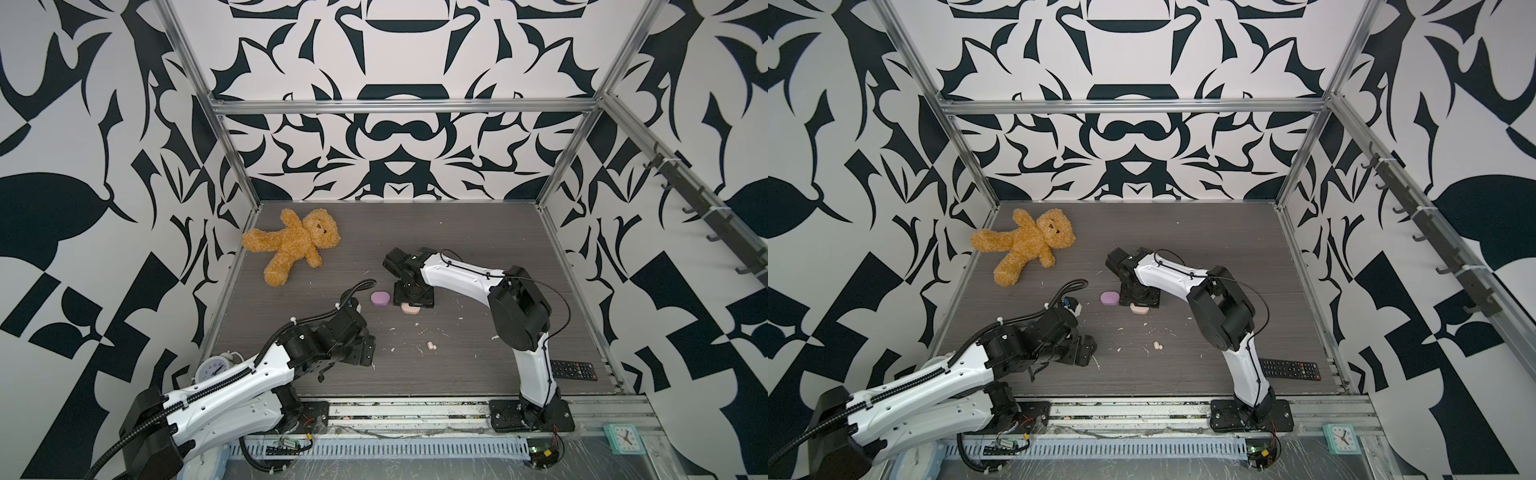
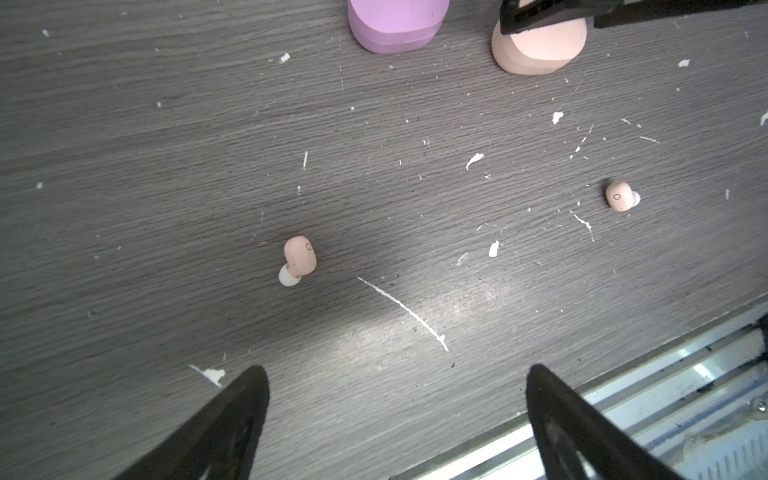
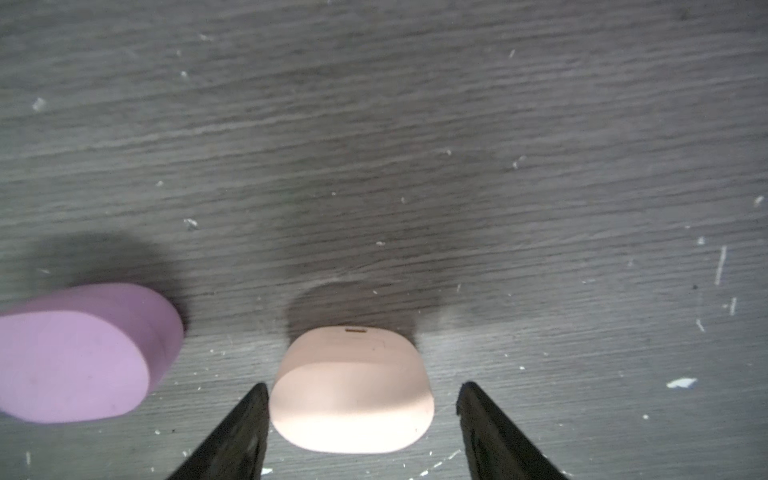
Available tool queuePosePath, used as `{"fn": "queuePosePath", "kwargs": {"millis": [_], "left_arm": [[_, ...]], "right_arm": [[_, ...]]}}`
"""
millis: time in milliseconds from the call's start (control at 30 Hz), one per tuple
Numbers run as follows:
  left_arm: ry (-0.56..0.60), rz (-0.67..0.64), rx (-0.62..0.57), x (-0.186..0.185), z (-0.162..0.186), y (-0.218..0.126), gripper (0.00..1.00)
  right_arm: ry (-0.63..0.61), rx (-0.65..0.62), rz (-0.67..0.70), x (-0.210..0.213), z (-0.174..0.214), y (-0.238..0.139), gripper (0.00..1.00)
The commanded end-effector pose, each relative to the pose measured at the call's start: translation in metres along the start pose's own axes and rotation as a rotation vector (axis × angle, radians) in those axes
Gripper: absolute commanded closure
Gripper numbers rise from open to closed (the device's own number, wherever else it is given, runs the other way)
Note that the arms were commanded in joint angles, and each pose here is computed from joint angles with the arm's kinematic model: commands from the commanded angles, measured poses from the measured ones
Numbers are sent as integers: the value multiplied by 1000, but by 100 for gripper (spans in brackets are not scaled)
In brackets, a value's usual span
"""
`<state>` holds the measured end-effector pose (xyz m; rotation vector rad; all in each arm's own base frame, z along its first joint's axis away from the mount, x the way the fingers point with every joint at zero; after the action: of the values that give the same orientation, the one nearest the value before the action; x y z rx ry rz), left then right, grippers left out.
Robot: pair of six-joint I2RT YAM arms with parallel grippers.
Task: Insert the wireless bluetooth earbuds into the charging case
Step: 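Close the right gripper around the pale pink case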
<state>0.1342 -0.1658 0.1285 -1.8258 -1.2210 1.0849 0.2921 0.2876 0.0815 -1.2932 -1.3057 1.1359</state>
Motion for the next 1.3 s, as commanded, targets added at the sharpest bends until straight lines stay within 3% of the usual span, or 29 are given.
{"fn": "queuePosePath", "kwargs": {"millis": [0, 1000, 1267], "left_arm": [[6, 8, -2, -3, -2, -1, 1], [11, 6, 1, -4, -2, 0, 1], [11, 7, 4, -4, -2, 1, 1]], "right_arm": [[-1, -16, -20, 4, -4, -9, 27], [-1, 0, -18, 3, -1, 2, 37], [-3, 6, -19, 3, 1, 4, 32]]}}
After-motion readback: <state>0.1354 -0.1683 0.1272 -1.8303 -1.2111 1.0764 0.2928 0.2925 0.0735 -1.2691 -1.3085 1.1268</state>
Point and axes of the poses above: each gripper's point midway between its finger pads, its own y axis out along the fingers, its own x axis along the line the jaws close on, z = x × y, the point moved 4 cm from there along -y, back along the fingers, and after that the axes turned 6 degrees about -y, right-handed, at the moved point
